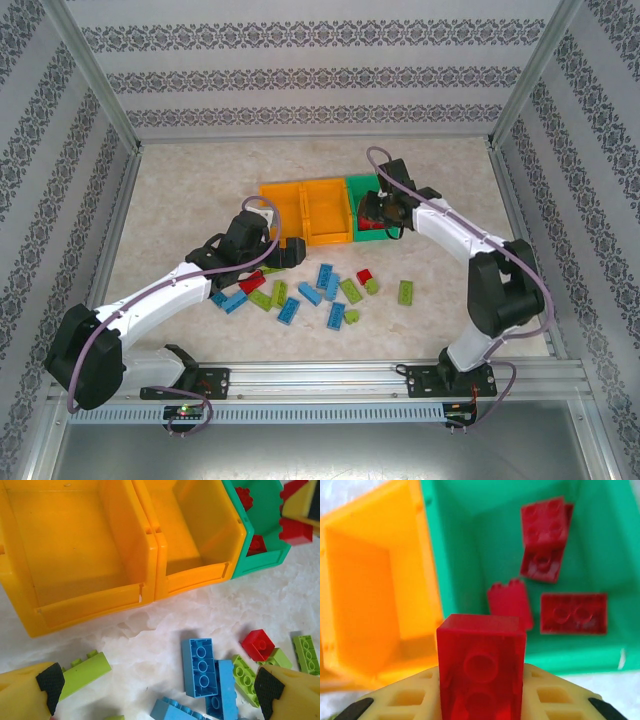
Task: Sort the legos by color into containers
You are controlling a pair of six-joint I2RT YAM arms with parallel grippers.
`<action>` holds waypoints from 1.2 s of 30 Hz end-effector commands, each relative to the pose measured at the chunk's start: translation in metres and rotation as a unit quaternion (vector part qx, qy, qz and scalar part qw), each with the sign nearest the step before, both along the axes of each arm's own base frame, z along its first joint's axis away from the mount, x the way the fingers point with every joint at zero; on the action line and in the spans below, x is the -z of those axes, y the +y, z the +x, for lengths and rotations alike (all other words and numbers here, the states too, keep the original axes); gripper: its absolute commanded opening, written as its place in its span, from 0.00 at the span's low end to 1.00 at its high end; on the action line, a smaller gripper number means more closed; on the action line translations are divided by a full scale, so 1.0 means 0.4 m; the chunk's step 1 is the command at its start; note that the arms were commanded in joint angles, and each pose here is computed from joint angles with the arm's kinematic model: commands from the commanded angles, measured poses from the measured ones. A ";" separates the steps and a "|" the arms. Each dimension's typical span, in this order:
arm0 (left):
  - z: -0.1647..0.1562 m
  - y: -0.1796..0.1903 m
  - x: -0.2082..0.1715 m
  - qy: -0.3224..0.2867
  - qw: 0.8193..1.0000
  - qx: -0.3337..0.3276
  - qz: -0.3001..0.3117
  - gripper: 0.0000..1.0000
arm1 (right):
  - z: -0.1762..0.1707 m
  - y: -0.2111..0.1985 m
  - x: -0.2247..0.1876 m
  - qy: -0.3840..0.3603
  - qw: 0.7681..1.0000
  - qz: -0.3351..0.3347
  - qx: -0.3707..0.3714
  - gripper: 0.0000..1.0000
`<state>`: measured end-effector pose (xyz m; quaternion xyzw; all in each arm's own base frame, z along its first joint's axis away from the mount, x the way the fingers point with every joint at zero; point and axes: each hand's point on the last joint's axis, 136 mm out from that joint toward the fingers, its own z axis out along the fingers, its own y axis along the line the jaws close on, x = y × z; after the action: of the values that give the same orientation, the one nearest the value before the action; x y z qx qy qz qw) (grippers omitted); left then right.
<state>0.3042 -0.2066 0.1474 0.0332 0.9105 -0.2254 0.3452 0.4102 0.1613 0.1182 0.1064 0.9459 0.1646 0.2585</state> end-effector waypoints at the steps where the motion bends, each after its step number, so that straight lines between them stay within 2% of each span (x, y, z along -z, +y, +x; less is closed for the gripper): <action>1: 0.002 0.023 -0.001 0.005 1.000 -0.020 0.009 0.99 | 0.052 -0.016 0.024 -0.001 1.000 -0.020 -0.002 0.24; 4: 0.001 0.023 0.004 0.008 1.000 -0.022 0.006 0.99 | 0.091 -0.027 0.033 -0.005 1.000 -0.023 0.004 0.32; 5: 0.001 0.022 0.005 0.009 1.000 -0.021 0.006 0.99 | 0.103 -0.026 0.030 -0.015 1.000 -0.027 -0.002 0.39; 7: 0.000 0.023 0.009 0.012 1.000 -0.021 0.010 0.99 | 0.117 -0.026 0.019 -0.034 0.999 -0.037 -0.014 0.65; 8: 0.000 0.025 0.007 0.014 1.000 -0.022 0.011 0.99 | 0.118 -0.022 0.009 -0.045 0.998 -0.039 -0.021 0.73; 11: -0.003 0.026 0.002 0.014 1.000 -0.023 0.011 0.99 | 0.087 -0.011 -0.019 -0.071 0.995 -0.048 -0.043 0.82; 16: -0.008 0.032 0.013 0.013 0.999 -0.030 0.004 0.99 | -0.041 0.012 -0.012 -0.058 0.988 -0.087 -0.115 0.84; 19: -0.010 0.032 0.019 0.016 0.999 -0.025 0.011 0.99 | -0.141 0.015 0.036 -0.017 0.979 -0.113 -0.167 0.83; 24: -0.008 0.029 0.017 0.014 1.000 -0.022 0.010 0.99 | -0.287 0.026 0.091 0.046 0.964 -0.113 -0.237 0.81; 29: -0.003 0.001 0.005 0.011 1.000 -0.005 -0.012 0.99 | -0.347 0.019 0.132 0.102 0.955 -0.126 -0.248 0.78; 36: -0.009 -0.010 0.003 0.016 1.000 0.004 -0.023 1.00 | -0.383 0.057 0.170 0.125 0.942 -0.123 -0.286 0.73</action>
<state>0.2985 -0.2094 0.1432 0.0276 0.9143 -0.2375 0.3269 0.2736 0.1825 0.0634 -0.1592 0.9735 0.1024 0.1281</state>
